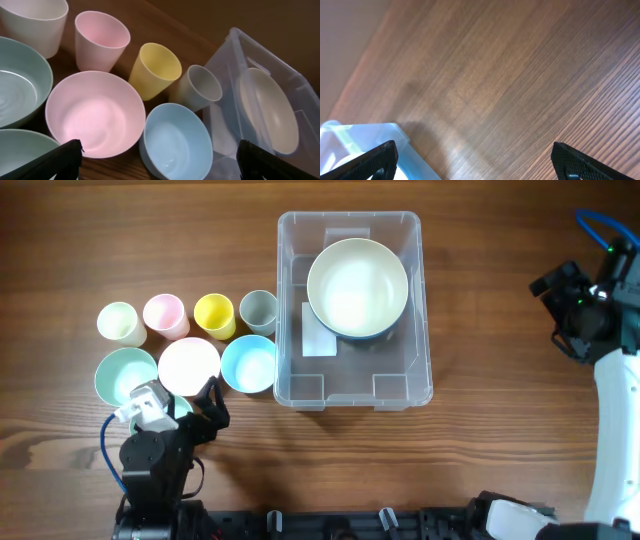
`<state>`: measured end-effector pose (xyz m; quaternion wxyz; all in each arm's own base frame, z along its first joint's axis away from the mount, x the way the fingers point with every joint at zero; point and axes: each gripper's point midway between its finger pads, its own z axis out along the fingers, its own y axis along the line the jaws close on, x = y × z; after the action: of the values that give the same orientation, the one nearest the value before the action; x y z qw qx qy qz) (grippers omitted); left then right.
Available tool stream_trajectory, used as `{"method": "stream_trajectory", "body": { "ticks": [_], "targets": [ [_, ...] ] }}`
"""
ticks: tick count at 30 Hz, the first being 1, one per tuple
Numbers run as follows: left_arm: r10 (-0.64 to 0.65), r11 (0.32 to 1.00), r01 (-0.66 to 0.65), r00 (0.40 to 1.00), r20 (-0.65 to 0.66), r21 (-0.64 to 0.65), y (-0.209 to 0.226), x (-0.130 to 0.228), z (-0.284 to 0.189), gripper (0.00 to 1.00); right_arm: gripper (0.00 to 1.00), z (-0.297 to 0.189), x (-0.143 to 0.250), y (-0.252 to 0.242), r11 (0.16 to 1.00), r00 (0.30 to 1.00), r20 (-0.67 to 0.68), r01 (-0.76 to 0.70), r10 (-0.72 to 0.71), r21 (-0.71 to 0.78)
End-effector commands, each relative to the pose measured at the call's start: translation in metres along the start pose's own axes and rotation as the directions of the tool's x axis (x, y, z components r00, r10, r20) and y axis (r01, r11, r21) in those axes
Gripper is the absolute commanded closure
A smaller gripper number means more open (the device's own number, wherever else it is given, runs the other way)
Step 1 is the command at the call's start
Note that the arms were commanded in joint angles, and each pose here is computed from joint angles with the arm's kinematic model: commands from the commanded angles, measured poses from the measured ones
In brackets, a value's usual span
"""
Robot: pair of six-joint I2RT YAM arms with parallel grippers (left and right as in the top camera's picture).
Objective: Pack container
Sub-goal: 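Release the cream bowl and retract the right gripper to the right side, then reach the left gripper to the green bowl and grasp its rim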
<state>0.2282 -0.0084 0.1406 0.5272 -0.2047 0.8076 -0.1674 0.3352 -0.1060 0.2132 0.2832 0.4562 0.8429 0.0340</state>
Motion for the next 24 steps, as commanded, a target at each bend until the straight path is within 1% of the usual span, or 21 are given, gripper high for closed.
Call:
{"method": "stream_trajectory", "body": {
  "ticks": [1,2,3,6,8,10,13,16,17,18,19,20,22,24],
  "targets": [
    [-0.02,1.0,0.019,0.999,0.04,0.007,-0.018,-0.035,-0.011,0.0,0.0,0.013,0.001,0.0,1.0,0.999,-0.032,-0.014,0.015,0.018],
    [-0.02,1.0,0.021,0.999,0.042,-0.023,-0.018,-0.044,-0.011,0.0,0.0,0.016,0.002,0.0,1.0,0.999,-0.038,-0.014,0.015,0.024],
    [-0.021,0.996,0.025,0.999,0.044,-0.091,-0.017,-0.064,-0.011,0.0,0.0,0.019,0.003,-0.001,0.999,0.999,-0.046,-0.013,0.015,0.03],
    [-0.03,0.987,0.032,0.999,0.016,-0.16,-0.025,-0.097,-0.004,0.0,0.0,0.024,0.004,-0.001,0.999,0.999,-0.052,-0.013,0.015,0.036],
    [-0.052,0.976,0.044,0.998,-0.028,-0.214,-0.026,-0.118,0.004,0.0,0.01,0.025,0.004,-0.001,0.999,0.998,-0.055,-0.012,0.014,0.039],
    [-0.081,0.972,0.055,0.991,-0.109,-0.227,-0.033,-0.132,0.015,0.0,0.0,0.025,0.004,-0.001,0.999,0.998,-0.056,-0.012,0.014,0.039],
    [-0.045,0.982,-0.009,0.959,-0.28,-0.19,-0.049,-0.135,0.026,0.0,0.0,0.025,0.004,-0.001,0.999,0.998,-0.056,-0.012,0.014,0.039],
    [-0.05,0.973,-0.028,0.943,-0.328,-0.229,-0.043,-0.131,0.032,0.0,0.0,0.025,0.004,-0.001,0.999,0.998,-0.056,-0.012,0.014,0.039],
    [-0.071,0.96,-0.022,0.945,-0.319,-0.279,-0.034,-0.131,0.033,0.0,0.0,0.025,0.004,-0.001,0.999,0.998,-0.056,-0.012,0.015,0.039],
    [-0.127,0.933,0.015,0.948,-0.292,-0.36,-0.019,-0.132,0.031,0.0,0.0,0.025,0.004,-0.001,0.999,0.998,-0.056,-0.012,0.015,0.039],
    [-0.212,0.885,0.08,0.946,-0.246,-0.458,-0.001,-0.132,0.027,0.0,0.0,0.025,0.004,-0.001,0.999,0.998,-0.056,-0.012,0.014,0.039],
    [-0.273,0.849,0.127,0.936,-0.221,-0.512,0.012,-0.131,0.024,0.0,0.0,0.025,0.004,-0.001,0.999,0.998,-0.056,-0.012,0.014,0.039],
    [-0.429,0.744,0.242,0.888,-0.167,-0.623,0.042,-0.123,0.015,0.0,0.0,0.025,0.004,-0.001,0.999,0.998,-0.056,-0.012,0.014,0.039],
    [-0.561,0.642,0.32,0.816,-0.142,-0.697,0.064,-0.108,0.006,0.0,0.01,0.025,0.004,-0.001,0.999,0.998,-0.056,-0.012,0.015,0.039]
  ]
}}
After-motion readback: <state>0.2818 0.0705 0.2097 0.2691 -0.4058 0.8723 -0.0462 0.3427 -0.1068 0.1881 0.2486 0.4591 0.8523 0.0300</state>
